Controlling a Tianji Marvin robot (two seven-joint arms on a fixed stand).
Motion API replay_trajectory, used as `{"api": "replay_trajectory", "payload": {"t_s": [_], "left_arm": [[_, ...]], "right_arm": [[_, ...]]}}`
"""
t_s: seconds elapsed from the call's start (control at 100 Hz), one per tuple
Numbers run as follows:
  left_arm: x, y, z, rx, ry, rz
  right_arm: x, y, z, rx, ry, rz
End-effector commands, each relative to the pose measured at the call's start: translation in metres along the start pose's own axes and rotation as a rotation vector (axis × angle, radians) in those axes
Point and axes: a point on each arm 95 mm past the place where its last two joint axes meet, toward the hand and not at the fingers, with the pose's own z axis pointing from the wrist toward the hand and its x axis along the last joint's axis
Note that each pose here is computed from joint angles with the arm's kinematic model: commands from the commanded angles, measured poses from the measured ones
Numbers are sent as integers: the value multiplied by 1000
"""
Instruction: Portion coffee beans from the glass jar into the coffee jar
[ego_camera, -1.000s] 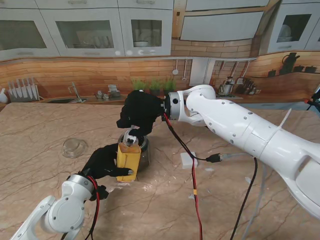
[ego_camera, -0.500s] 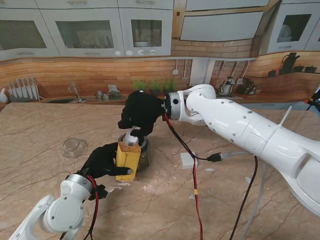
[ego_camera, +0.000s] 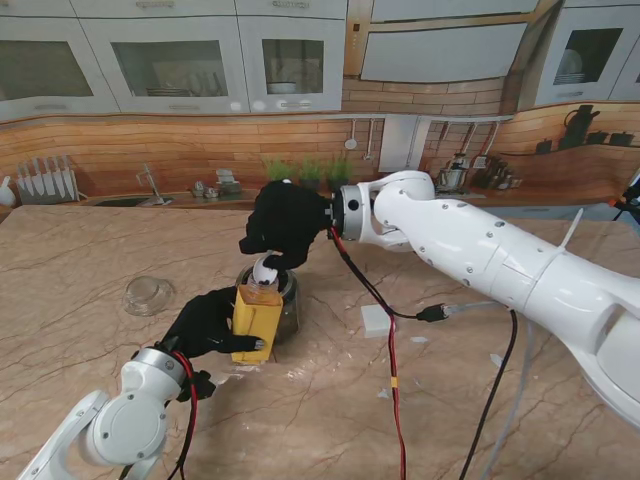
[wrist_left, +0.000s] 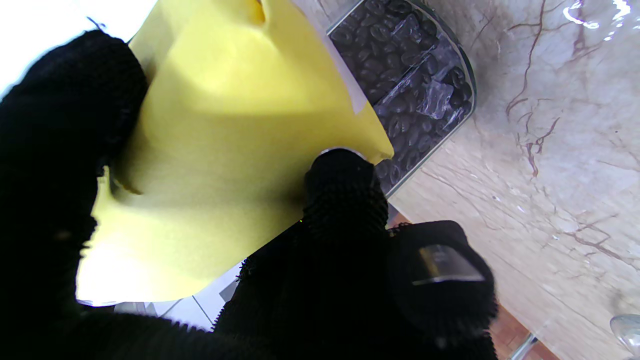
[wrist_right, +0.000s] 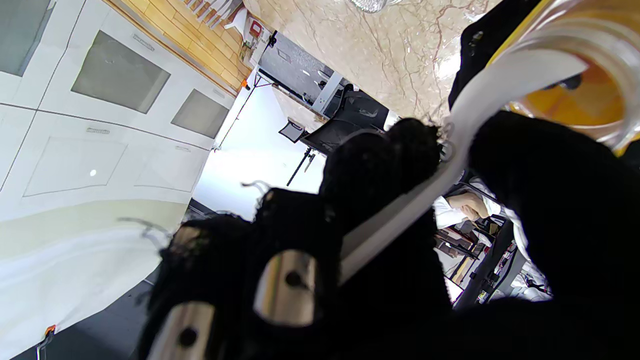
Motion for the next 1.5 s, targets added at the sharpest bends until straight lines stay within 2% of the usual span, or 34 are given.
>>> {"api": "replay_trajectory", "payload": {"t_s": [0.0,0.4,0.72,0.9,1.3,1.49], "left_arm": [[1,2,-2,-6,4,-9],[1,1,-2,1,1,-13],[1,-1,-1,9,4,-17],[-1,-1,-2,10,3,-13],[-8,-1,-2,23,-10,4],[-10,-2,-5,35,-7,8]], "right_arm": [[-4,4,3,-7,7,-32],[-3,12,11,-70,59,-77],[-1,12,13,-74,96,-78],[-3,13,8,-63,62,-66],[-6,15,-17,-19,-111,2],[-7,7,-27,27,-187,39]]}}
